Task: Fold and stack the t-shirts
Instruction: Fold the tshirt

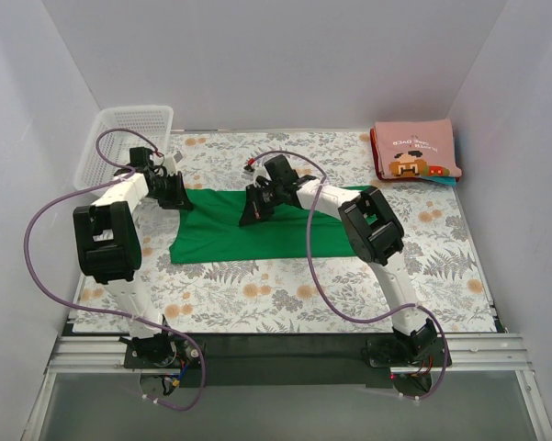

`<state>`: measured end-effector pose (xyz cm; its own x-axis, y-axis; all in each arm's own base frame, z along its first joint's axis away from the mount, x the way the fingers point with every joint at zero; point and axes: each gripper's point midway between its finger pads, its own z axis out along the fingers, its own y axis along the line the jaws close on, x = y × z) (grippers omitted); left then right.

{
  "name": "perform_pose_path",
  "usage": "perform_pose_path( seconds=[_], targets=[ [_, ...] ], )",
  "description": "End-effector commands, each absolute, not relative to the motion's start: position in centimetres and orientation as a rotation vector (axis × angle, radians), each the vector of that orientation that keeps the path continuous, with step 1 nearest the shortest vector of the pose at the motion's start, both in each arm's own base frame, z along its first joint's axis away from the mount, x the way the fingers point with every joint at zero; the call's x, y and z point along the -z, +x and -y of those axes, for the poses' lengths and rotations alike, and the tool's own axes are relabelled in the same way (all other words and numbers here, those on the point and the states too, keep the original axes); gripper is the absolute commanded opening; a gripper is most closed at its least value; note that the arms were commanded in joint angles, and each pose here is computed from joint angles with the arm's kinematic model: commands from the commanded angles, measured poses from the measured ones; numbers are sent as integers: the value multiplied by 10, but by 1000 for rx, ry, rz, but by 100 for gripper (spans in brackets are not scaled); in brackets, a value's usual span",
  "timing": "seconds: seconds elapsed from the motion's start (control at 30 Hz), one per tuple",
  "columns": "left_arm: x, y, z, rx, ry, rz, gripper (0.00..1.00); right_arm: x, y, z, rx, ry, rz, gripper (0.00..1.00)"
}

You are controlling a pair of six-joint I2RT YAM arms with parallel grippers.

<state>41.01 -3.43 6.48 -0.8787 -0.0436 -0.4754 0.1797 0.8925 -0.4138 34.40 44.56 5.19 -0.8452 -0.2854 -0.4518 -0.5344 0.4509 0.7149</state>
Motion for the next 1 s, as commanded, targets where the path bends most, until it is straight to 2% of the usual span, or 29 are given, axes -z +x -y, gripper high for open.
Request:
perform_pose_path(
  seconds=[0.0, 0.33, 0.63, 0.97],
  targets=[
    [-82, 422, 34, 614, 126, -2500, 0, -74, 357, -449, -1366, -700, -2362, 1],
    [-93, 393, 39, 629, 100, -2505, 0, -59, 352, -444, -1381, -676, -2403, 1],
    [-97, 407, 45, 696, 40, -2501, 0, -41, 365, -443, -1382, -619, -2428, 1],
    [-107, 384, 55, 773, -18, -2555, 0, -33, 371, -437, -1385, -580, -2443, 1]
  ],
)
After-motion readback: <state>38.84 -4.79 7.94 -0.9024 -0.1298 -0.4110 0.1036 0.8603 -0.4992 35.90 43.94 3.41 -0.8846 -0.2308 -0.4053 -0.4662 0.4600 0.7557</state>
